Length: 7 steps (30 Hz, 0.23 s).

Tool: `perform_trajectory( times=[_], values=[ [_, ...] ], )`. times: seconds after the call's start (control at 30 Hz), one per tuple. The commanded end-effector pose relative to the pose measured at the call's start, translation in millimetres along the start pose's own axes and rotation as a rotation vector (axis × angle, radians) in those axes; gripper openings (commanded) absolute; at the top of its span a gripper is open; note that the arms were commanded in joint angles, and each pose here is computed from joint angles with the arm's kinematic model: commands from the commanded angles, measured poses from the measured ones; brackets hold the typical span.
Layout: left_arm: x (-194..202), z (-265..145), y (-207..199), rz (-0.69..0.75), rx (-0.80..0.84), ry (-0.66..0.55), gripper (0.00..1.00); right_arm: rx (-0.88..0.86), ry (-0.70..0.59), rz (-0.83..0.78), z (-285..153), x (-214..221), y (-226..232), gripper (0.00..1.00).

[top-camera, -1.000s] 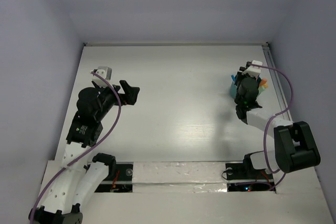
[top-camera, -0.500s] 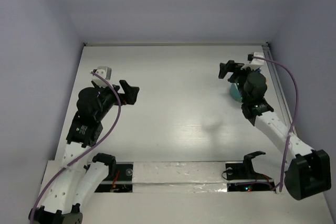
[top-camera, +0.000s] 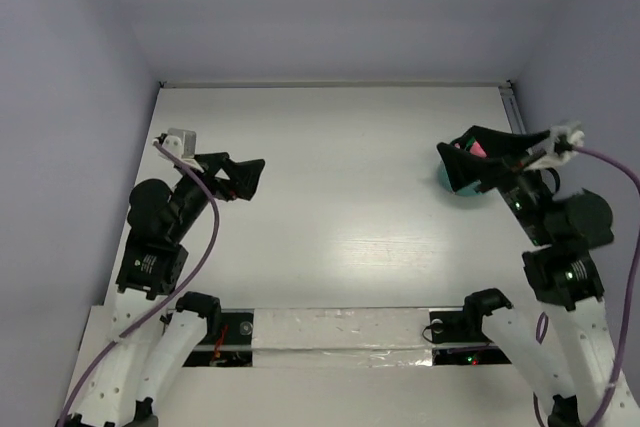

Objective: Sort the stationery into containers
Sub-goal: Reset both arms

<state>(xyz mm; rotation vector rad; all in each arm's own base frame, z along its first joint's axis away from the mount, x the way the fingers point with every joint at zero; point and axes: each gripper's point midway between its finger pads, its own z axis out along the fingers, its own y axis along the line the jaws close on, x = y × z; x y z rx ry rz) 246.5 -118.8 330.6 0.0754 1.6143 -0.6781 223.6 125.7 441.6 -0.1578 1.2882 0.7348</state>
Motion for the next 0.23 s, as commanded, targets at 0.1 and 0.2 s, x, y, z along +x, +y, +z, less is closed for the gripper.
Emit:
perform_trajectory(
  times=[0.1, 0.2],
  values=[
    [-37.8, -3.1, -24.7, -0.016, 0.095, -0.142, 0.99, 0.048, -0.019, -0.013, -25.2, 1.7, -2.8, 1.00],
    [-28.2, 1.2, -20.6, -0.041, 0.095, -0.138, 0.99, 0.077, 0.030, -0.008, -21.6, 13.7, -10.9, 1.00]
  ],
)
